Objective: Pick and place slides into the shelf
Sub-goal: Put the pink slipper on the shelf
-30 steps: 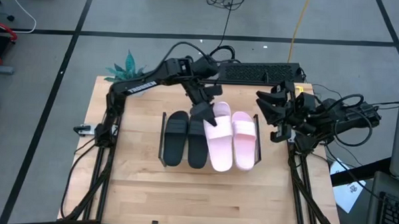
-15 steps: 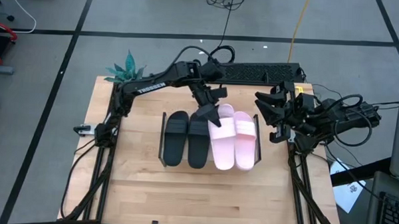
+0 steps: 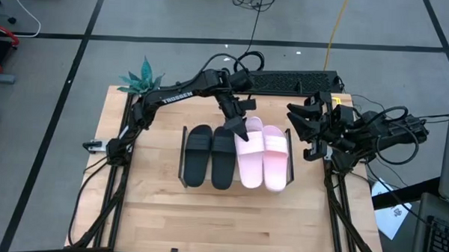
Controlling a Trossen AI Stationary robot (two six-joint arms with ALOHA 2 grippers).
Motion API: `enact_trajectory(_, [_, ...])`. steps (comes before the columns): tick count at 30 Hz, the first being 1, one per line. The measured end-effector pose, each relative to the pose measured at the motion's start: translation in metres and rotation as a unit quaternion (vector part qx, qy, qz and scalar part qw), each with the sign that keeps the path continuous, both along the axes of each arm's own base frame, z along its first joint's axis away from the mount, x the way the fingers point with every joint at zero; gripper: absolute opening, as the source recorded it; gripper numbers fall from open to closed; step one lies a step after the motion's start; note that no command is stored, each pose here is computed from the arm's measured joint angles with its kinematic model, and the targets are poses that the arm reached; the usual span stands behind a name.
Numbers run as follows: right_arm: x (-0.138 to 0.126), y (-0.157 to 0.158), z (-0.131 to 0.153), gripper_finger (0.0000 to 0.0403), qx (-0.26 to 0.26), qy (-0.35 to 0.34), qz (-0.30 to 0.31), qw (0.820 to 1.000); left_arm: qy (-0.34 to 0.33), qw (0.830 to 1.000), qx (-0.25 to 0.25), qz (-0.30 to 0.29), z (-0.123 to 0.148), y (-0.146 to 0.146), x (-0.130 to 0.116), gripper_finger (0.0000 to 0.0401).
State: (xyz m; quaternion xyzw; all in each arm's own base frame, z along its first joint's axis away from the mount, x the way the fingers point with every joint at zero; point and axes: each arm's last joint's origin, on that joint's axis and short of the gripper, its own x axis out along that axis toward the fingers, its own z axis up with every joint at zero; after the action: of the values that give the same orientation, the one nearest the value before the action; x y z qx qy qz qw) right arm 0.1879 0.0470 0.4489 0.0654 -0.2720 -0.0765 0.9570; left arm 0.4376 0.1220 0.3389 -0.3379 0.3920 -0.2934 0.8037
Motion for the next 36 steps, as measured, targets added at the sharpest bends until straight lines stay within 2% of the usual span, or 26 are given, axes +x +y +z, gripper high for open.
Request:
enact_trajectory(7, [0.000,0.000,0.000,0.0094,0.000,0.000,0.000,1.000,0.000,1.000,-0.003,0.003,-0.012,0.009,0.002,0.0000])
enact_trajectory(17, [0.000,0.000,0.000,0.0094,-0.003,0.000,-0.002,1.000,0.029,0.999,-0.026,-0.002,-0.042,0.013,0.004,0.0000])
enact_trajectory(24, [0.000,0.000,0.000,0.0094,-0.003,0.000,-0.002,1.000,0.011,0.999,-0.035,0.005,-0.047,0.021,0.006,0.0000])
enact_trajectory(36, [0.000,0.000,0.000,0.0093,-0.003,0.001,-0.002,1.000,0.046,0.998,-0.047,0.023,-0.073,0.026,0.004,0.0000])
